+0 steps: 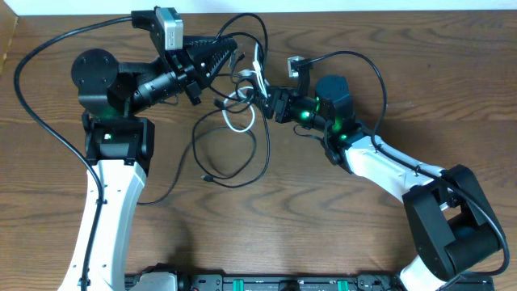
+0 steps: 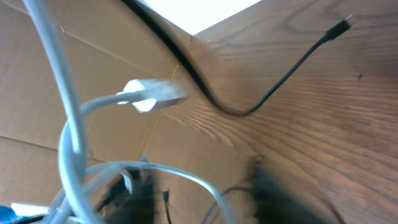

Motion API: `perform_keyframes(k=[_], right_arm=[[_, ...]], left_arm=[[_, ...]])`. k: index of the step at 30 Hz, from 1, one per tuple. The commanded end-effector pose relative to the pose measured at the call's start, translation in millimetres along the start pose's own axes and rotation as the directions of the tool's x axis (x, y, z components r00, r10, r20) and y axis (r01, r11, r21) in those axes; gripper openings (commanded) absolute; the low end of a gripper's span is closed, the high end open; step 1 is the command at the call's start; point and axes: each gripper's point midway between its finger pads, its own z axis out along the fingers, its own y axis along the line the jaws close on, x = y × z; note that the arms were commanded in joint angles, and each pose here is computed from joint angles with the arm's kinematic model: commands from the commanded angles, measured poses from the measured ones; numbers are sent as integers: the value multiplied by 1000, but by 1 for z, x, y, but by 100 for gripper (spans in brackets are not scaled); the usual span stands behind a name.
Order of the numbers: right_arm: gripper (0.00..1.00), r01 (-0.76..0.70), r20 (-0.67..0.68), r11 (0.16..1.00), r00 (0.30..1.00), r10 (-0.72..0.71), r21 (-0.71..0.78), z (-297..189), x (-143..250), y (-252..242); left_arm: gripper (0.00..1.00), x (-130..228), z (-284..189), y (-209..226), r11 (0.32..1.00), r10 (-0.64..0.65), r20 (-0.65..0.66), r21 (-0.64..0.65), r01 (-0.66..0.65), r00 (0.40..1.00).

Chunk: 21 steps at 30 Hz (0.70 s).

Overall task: Untangle cables
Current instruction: 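Pull the white cable far right with the right gripper, stretching it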

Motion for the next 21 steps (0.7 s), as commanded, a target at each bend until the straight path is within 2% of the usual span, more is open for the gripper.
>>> perform_keyframes(k=[1, 7, 13, 21], right_arm=[[1, 26, 26, 1000, 999, -27, 7, -5, -11, 0], [1, -10, 27, 998, 1000, 8, 54, -15, -19, -20], [1, -29, 27, 999, 999, 28, 42, -32, -34, -34], [1, -154, 14, 981, 988, 153, 119, -70, -48, -81]], left_arm=[[7, -9, -5, -4, 1000, 26, 13, 4, -26, 1000], [8, -17, -24, 15, 997, 35, 32, -68, -33, 999], [7, -22, -43, 30, 993, 27, 41, -118, -22, 999], [7, -30, -73, 53, 978, 32, 62, -210, -18, 998]])
